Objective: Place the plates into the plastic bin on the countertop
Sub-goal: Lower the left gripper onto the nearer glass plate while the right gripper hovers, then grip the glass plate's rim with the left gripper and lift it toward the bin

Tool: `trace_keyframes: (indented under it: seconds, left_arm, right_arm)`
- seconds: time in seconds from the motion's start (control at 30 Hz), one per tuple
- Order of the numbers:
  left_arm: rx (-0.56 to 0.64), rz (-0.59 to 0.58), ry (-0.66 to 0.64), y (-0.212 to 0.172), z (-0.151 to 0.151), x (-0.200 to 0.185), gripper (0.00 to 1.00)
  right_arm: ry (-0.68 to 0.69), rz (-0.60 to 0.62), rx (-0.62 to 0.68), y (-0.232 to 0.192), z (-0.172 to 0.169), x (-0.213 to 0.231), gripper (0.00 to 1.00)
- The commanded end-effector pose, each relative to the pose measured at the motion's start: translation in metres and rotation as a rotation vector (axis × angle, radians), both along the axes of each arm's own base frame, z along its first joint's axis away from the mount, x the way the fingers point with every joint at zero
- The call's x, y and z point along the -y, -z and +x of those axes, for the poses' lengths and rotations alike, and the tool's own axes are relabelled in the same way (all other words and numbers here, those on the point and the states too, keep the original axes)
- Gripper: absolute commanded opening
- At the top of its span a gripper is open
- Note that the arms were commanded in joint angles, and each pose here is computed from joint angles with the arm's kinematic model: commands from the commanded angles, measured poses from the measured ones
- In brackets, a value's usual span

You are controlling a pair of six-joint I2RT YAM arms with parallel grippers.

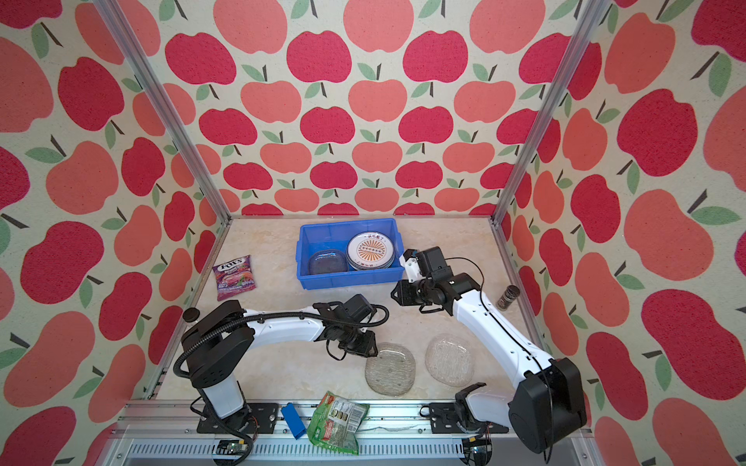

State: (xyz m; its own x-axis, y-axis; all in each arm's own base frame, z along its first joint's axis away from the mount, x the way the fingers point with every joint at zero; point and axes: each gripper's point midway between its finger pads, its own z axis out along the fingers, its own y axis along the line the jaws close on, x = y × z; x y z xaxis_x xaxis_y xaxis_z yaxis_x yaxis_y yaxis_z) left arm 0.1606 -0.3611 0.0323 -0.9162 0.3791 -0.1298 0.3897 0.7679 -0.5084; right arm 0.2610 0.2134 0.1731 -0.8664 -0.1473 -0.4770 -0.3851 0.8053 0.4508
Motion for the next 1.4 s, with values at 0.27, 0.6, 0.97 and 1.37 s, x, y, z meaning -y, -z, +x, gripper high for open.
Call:
trace_keyframes:
  seconds: [0.27,0.6,0.97,1.37]
  left_arm:
    - [-0.024,0.037,-0.027,0.005,-0.003,-0.002,0.23]
    - [-0.029,0.049,-0.029,0.007,-0.001,-0.005,0.16]
    - [-0.011,0.090,-0.039,-0.002,0.016,-0.016,0.00]
    - [0.290,0.036,-0.223,-0.182,0.133,-0.090,0.00]
  right_arm:
    - [-0.002,-0.005,-0.001,0.006,-0.004,0.007,0.28]
    - [0.015,-0.003,0.010,0.005,-0.001,0.008,0.28]
    - [0.060,0.004,0.029,-0.003,0.009,0.012,0.28]
    - [0.185,0.062,0.194,-0.077,0.052,0.030,0.28]
